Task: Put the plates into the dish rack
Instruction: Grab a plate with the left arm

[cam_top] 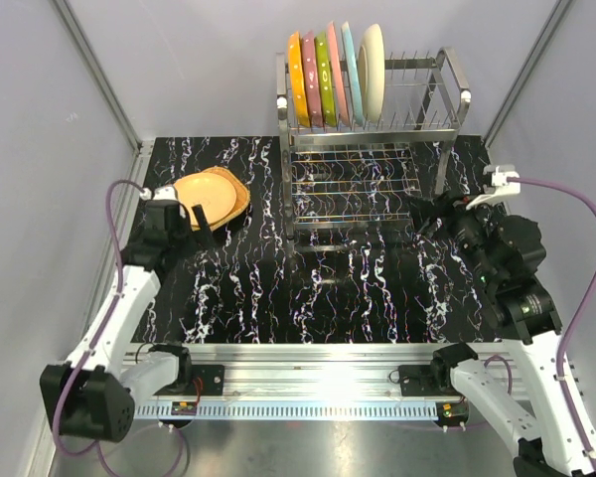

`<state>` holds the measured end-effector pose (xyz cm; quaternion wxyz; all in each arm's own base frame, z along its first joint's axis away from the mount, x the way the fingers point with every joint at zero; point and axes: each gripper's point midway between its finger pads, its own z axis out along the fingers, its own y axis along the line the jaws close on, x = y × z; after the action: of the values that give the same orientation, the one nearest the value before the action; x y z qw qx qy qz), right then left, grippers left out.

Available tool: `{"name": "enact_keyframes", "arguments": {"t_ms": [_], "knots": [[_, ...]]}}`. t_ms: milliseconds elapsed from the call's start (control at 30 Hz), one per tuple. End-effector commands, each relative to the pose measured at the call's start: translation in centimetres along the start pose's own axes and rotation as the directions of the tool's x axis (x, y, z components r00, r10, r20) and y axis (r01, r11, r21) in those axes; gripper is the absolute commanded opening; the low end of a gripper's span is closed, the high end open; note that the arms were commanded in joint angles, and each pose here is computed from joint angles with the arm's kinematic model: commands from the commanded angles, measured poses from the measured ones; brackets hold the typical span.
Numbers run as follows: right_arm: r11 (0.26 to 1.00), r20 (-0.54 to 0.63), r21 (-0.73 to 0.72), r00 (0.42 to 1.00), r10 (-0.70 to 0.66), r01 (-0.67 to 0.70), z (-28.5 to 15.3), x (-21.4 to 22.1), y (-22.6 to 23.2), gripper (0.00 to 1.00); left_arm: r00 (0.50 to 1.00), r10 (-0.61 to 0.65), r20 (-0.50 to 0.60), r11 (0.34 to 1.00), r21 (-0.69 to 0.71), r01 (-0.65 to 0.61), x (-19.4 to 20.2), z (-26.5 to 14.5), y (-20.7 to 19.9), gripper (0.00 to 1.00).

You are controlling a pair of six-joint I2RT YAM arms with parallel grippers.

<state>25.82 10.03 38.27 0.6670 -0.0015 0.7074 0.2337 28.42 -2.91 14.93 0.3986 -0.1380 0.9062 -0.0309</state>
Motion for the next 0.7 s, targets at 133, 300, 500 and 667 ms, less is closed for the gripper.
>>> {"name": "enact_keyframes", "arguments": {"t_ms": [133,300,500,667], "knots": [[0.997,-0.074,0.026,0.994,0.076,-0.075,-0.7,4.6,-1.1,0.7,0.969,-0.231,-0.091,0.971,0.038,0.235,-3.7,3.0,0.1,0.99],[0.996,-0.16,-0.026,0.984,0.081,-0.086,-1.1,7.5,-0.6,0.71,0.961,-0.275,-0.021,0.961,0.005,0.275,-5.4,5.6,1.2,0.99],[0.995,-0.192,-0.054,0.978,0.075,-0.086,-1.6,9.5,-0.6,0.71,0.953,-0.304,0.005,0.95,-0.074,0.303,-7.1,9.5,3.1,0.99],[0.987,-0.247,-0.102,0.964,0.098,-0.126,-1.5,11.1,0.2,0.7,0.917,-0.398,0.015,0.914,-0.082,0.397,-8.0,12.2,5.1,0.98]]}}
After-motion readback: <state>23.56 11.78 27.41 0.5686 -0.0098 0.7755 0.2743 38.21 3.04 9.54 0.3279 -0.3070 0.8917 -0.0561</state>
